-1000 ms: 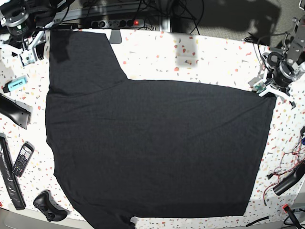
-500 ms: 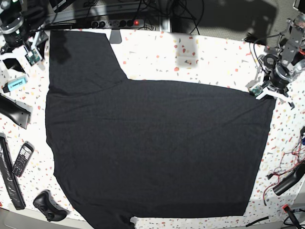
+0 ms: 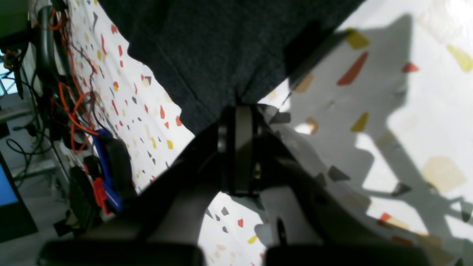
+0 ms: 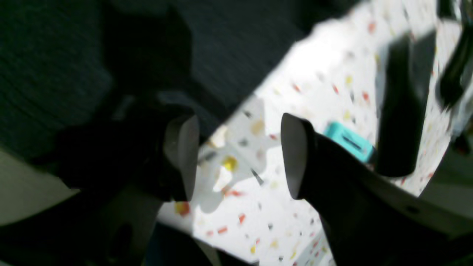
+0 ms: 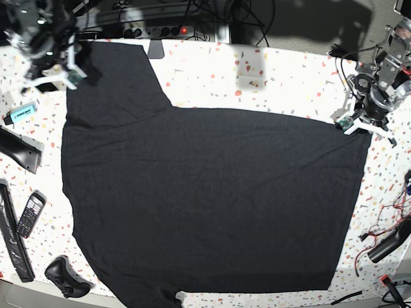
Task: Fold the T-shirt properly
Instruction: 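Move both grippers down to the collar-side corners of the black T-shirt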
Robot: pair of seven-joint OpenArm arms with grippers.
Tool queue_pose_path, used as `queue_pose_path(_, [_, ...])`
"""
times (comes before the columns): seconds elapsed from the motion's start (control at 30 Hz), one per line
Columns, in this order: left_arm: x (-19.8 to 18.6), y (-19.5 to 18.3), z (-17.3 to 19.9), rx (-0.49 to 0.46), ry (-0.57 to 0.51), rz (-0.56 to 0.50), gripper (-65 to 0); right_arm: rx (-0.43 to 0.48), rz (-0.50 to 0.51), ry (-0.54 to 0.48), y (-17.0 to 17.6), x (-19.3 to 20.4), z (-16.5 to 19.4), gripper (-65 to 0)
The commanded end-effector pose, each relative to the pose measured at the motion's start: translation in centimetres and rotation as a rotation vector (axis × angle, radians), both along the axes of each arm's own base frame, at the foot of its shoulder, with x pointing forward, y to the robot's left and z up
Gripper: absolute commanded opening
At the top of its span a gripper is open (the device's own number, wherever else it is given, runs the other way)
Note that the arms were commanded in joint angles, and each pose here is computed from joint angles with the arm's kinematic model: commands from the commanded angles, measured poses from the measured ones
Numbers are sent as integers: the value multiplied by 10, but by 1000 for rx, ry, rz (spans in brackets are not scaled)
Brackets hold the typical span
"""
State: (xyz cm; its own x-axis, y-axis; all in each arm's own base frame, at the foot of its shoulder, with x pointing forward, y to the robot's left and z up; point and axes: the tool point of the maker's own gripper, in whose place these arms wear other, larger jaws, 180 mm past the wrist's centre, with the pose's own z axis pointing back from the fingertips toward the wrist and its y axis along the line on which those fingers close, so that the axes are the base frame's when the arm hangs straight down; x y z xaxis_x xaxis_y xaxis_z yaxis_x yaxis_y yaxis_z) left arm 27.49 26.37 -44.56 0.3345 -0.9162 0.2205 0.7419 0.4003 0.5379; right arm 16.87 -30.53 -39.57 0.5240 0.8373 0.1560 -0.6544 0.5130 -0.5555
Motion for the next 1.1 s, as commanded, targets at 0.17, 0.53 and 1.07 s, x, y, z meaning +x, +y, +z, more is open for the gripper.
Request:
queue_pose_path(0.17, [-3, 6, -1, 20, 26, 0, -650, -34, 39, 9, 12, 7, -15, -307])
queue_pose_path(0.53, [-3, 6, -1, 20, 27, 1, -650, 69, 25, -24, 30, 30, -10, -308])
queue_pose_path(1.07, [-5, 4, -2, 1, 30, 8, -650, 167, 94, 18, 69, 31, -21, -599])
